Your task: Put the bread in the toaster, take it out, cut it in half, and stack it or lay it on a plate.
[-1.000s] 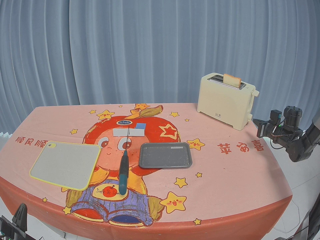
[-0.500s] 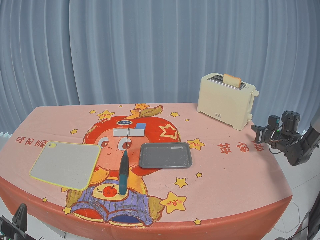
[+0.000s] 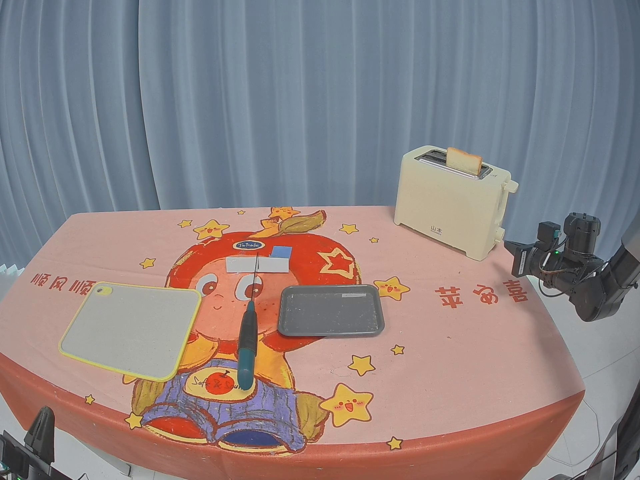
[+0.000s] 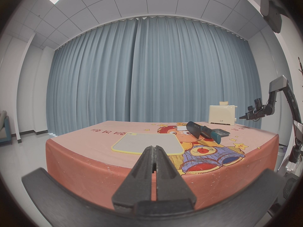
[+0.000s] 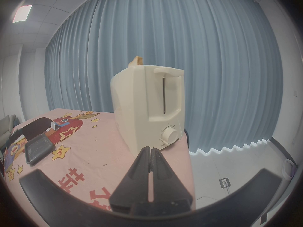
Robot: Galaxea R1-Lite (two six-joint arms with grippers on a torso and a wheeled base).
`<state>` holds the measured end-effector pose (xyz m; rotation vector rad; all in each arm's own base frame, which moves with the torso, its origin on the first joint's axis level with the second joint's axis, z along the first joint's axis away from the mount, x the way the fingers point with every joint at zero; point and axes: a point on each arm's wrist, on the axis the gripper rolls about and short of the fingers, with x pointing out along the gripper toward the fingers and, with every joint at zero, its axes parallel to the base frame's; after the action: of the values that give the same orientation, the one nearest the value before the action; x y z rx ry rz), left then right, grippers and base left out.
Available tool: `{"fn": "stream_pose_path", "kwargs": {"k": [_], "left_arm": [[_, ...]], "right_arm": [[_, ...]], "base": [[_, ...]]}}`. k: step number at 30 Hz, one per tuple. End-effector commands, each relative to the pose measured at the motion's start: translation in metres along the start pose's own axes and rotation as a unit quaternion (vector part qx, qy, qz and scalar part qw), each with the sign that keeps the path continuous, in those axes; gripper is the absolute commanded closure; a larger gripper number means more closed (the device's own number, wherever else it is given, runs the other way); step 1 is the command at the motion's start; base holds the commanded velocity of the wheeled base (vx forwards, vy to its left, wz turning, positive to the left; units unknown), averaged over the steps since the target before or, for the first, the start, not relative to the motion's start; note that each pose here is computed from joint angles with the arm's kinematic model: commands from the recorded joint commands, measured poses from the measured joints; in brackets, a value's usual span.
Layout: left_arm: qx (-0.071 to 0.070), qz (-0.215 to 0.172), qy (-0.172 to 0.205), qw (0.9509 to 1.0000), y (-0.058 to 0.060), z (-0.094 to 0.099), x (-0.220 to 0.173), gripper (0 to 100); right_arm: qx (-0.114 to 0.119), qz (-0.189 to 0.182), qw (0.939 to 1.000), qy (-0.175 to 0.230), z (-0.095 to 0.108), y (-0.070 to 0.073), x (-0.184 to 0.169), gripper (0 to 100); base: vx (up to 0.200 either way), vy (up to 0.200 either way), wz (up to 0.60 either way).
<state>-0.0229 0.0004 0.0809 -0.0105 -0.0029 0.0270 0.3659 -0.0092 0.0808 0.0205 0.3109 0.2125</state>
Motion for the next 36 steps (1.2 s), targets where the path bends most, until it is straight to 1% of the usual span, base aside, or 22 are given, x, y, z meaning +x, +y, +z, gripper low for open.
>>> {"fn": "stream_pose_path", "kwargs": {"k": [1,5,8,16,17,28,30,32,36], "left_arm": [[0.0,0.0,0.007,1.0,0.0,-0.005,0.001,100],[0.0,0.0,0.007,1.0,0.0,-0.005,0.001,100],[0.0,0.0,0.007,1.0,0.0,-0.005,0.001,100],[0.0,0.0,0.007,1.0,0.0,-0.005,0.001,100],[0.0,0.0,0.007,1.0,0.0,-0.005,0.001,100],[0.0,0.0,0.007,1.0,0.0,-0.005,0.001,100],[0.0,0.0,0.007,1.0,0.0,-0.005,0.001,100],[0.0,0.0,0.007,1.0,0.0,-0.005,0.001,100],[0.0,0.0,0.007,1.0,0.0,-0.005,0.001,100]], "right_arm": [[0.001,-0.003,1.0,-0.001,0.0,-0.003,0.001,100],[0.002,-0.004,1.0,0.003,-0.002,-0.003,0.002,100],[0.004,-0.003,0.9999,0.011,-0.008,-0.004,0.006,100],[0.004,-0.003,0.9999,0.012,-0.009,-0.004,0.009,100],[0.005,-0.003,0.9999,0.015,-0.012,-0.005,0.01,100],[0.002,-0.004,1.0,0.006,-0.007,-0.006,0.014,100],[0.003,-0.004,0.9999,0.009,-0.007,-0.006,0.014,100],[0.008,-0.008,0.9996,0.027,-0.008,-0.007,0.016,100],[0.007,-0.01,0.9996,0.027,-0.006,-0.008,0.018,100]], "base": [[0.0,0.0,0.0],[0.0,0.0,0.0],[0.0,0.0,0.0],[0.0,0.0,0.0],[0.0,0.0,0.0],[0.0,0.0,0.0],[0.0,0.0,0.0],[0.0,0.0,0.0],[0.0,0.0,0.0]]}}
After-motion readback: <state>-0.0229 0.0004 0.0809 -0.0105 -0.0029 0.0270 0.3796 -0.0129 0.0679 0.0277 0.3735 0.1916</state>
